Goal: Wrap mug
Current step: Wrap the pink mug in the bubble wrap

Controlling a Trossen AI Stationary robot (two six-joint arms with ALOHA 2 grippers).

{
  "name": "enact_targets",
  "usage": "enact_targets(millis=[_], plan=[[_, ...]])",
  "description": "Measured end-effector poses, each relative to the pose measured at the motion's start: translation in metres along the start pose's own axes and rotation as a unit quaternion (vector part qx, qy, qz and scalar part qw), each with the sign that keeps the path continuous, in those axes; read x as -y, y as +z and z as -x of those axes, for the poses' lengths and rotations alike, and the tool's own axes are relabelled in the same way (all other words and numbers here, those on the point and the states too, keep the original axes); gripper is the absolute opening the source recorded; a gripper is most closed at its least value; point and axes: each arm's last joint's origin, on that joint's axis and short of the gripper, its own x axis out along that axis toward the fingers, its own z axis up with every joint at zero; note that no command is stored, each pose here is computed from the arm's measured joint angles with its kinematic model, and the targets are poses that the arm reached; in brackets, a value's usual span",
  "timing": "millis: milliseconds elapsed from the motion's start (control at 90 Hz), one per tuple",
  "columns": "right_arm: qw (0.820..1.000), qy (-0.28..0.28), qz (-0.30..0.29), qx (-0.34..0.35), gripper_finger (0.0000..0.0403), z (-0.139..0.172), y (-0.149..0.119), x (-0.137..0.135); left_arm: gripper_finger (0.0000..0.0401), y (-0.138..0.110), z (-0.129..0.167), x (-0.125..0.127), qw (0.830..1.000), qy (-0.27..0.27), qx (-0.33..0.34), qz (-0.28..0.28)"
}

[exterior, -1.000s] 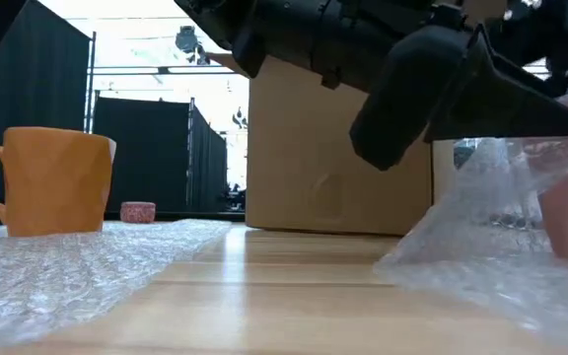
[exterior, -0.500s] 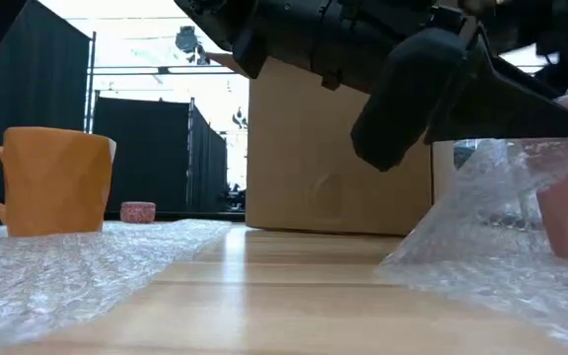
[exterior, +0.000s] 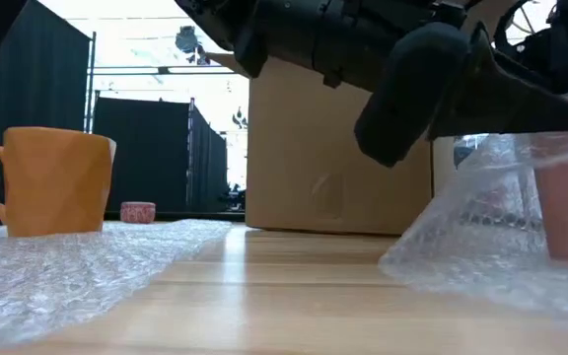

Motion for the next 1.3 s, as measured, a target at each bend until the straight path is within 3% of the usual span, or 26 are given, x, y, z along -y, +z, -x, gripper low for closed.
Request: enact_targets(millis=[156, 356, 456, 700, 1089, 1300], plan=[[1.000, 0.002, 0.009, -0.002, 0.0170, 0.000, 0.000, 0.000, 0.0131, 0.000, 0.000, 0.000, 1.000, 0.000, -0.001, 0.000], [0.999, 0.010, 0.008, -0.030, 0.0341, 0.001, -0.001, 0.002, 0.0131, -0.001, 0.000, 0.000, 1.000, -0.001, -0.004, -0.002], [0.999, 0.010, 0.010, -0.036, 0.0387, 0.008, -0.001, 0.002, 0.0131, -0.001, 0.000, 0.000, 1.000, -0.001, -0.004, -0.002], [0.999, 0.012, 0.024, -0.020, 0.0361, 0.035, 0.003, 0.003, 0.0131, -0.001, 0.000, 0.000, 1.000, -0.001, -0.004, -0.002], [0.999, 0.012, 0.036, -0.002, 0.0363, 0.077, 0.007, 0.006, 0.0131, -0.001, 0.000, 0.000, 1.000, -0.002, -0.004, -0.002], [0.996, 0.062, 0.053, 0.025, 0.0363, 0.104, 0.006, 0.005, 0.0131, -0.001, 0.000, 0.000, 1.000, -0.002, -0.004, -0.002]])
